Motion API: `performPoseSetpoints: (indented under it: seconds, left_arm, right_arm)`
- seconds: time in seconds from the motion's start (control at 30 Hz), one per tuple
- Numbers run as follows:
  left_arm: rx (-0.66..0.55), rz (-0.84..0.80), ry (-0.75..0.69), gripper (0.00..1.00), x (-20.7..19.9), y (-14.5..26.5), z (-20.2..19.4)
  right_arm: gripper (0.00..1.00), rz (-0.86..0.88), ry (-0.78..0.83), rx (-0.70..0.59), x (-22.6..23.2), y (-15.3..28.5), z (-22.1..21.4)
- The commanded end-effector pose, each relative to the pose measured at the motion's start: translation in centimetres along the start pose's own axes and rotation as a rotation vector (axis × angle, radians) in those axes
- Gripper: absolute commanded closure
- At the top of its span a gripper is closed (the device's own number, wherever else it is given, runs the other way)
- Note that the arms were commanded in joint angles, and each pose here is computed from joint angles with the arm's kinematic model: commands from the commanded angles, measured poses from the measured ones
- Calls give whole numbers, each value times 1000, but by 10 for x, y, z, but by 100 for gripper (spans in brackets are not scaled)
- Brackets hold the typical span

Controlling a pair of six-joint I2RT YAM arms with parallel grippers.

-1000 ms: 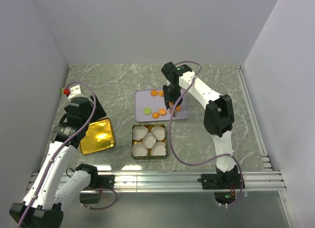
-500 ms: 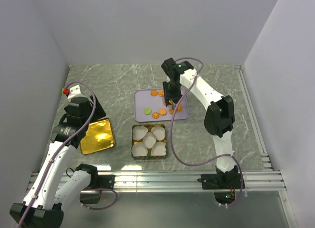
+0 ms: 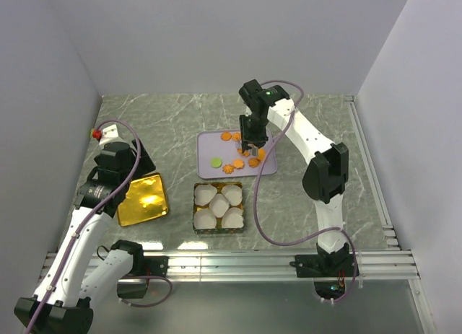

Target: Pack the cookies

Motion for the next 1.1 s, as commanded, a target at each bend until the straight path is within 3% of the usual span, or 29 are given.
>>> performPoseSetpoints:
  seconds: [0.0,0.27,0.53,1.07]
  left_arm:
    - [-36,-12,9,12,0,2,4]
    - [-38,-17,9,12,0,2,4]
    - [-44,-21,10,12,0,4,4]
    - [-49,-25,11,12,0,5,5]
  right_arm:
    - [60,91,3,-88,7,47,-5]
    - [58,85,6,-110,6,54,-5]
    - [32,-20,32,-96,-11,41,-12]
    - [31,-24,-23,-25,-7,12,-12]
Point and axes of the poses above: each gripper's point midway between its finger pads, its own y axis back along the fingers, its own x axis along the line the jaws close on, z = x × y, the point moved 9 cm from there along y, back along the fingers, and after that the axes turned 13 degrees about -y, right-handed, at the moved point
